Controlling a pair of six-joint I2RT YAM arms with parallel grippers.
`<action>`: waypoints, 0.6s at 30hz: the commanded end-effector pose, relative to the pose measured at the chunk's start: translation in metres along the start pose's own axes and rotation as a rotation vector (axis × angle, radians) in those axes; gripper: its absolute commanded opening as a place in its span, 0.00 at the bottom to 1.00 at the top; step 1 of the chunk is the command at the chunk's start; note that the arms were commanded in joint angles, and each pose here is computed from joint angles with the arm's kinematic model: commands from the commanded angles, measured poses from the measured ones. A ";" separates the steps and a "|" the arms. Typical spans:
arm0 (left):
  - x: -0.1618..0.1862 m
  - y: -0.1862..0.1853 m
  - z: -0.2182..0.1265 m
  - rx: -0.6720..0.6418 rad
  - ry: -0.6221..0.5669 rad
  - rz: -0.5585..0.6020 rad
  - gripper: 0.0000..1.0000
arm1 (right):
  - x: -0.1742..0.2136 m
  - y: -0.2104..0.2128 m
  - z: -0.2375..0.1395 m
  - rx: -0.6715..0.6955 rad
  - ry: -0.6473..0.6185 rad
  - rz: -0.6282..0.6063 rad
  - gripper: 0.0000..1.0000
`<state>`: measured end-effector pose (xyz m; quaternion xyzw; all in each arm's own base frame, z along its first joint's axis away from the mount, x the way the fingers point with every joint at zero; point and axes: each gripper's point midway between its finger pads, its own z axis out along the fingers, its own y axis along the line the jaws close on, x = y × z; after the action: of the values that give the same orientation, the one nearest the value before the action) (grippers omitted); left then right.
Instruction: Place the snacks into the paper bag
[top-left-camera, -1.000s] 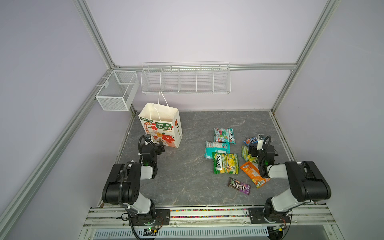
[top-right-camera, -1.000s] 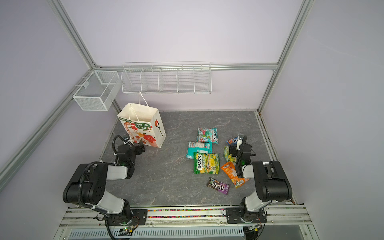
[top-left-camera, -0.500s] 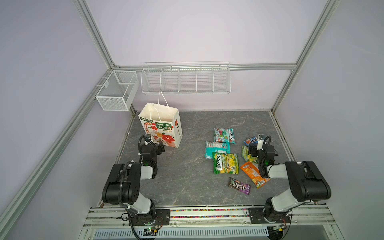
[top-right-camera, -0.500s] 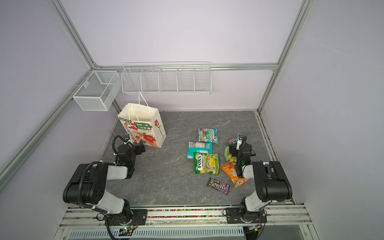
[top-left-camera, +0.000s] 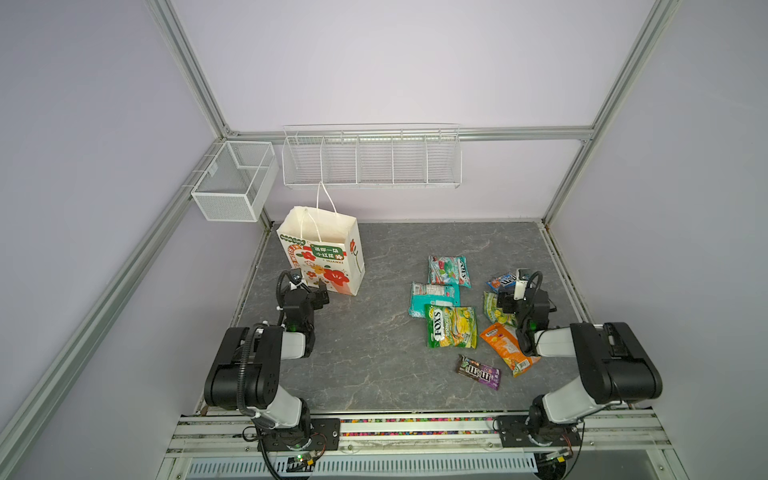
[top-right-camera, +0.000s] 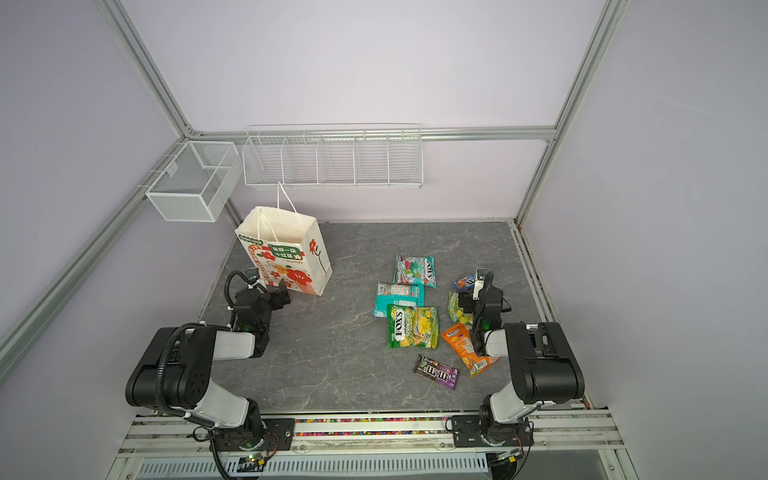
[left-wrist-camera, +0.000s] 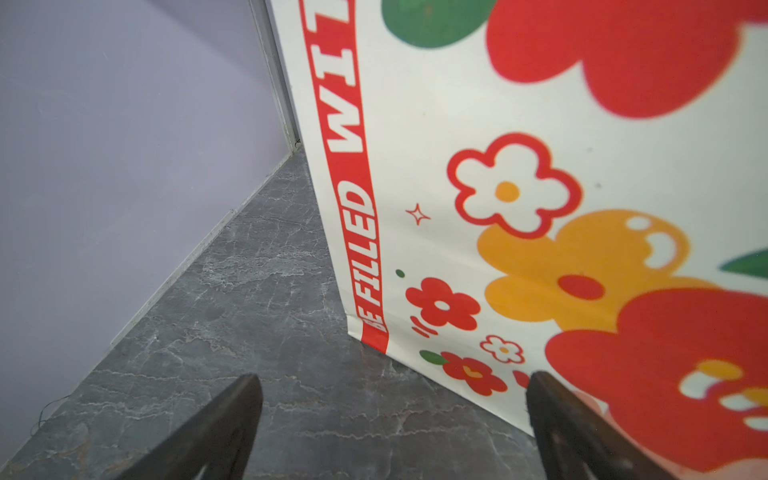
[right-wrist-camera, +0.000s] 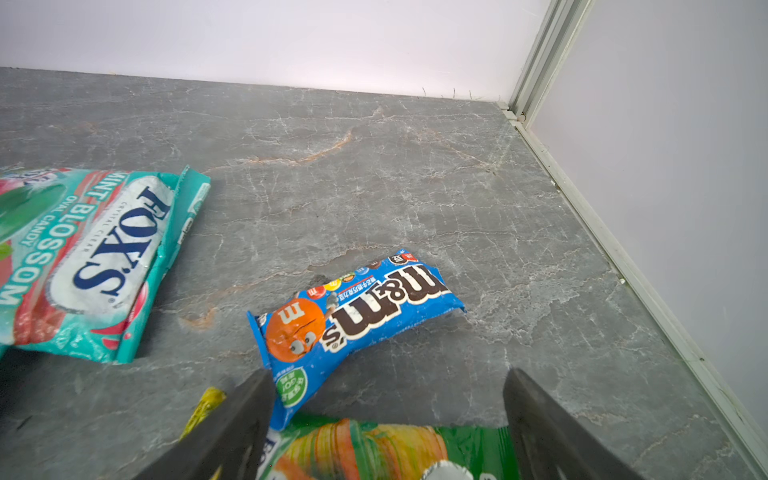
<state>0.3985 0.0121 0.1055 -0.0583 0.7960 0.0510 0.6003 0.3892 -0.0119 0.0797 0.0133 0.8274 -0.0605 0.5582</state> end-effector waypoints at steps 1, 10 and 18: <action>-0.011 -0.002 0.002 0.007 -0.028 0.005 0.99 | -0.015 -0.001 -0.001 -0.005 -0.043 0.014 0.89; -0.011 -0.002 0.003 0.011 -0.026 0.003 0.99 | -0.015 0.000 -0.001 -0.005 -0.042 0.014 0.89; -0.012 0.000 0.004 0.011 -0.022 -0.010 0.99 | -0.015 -0.001 -0.001 -0.004 -0.042 0.014 0.89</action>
<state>0.3987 0.0125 0.1046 -0.0580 0.7976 0.0501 0.5983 0.3892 -0.0119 0.0797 0.0133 0.8274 -0.0605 0.5582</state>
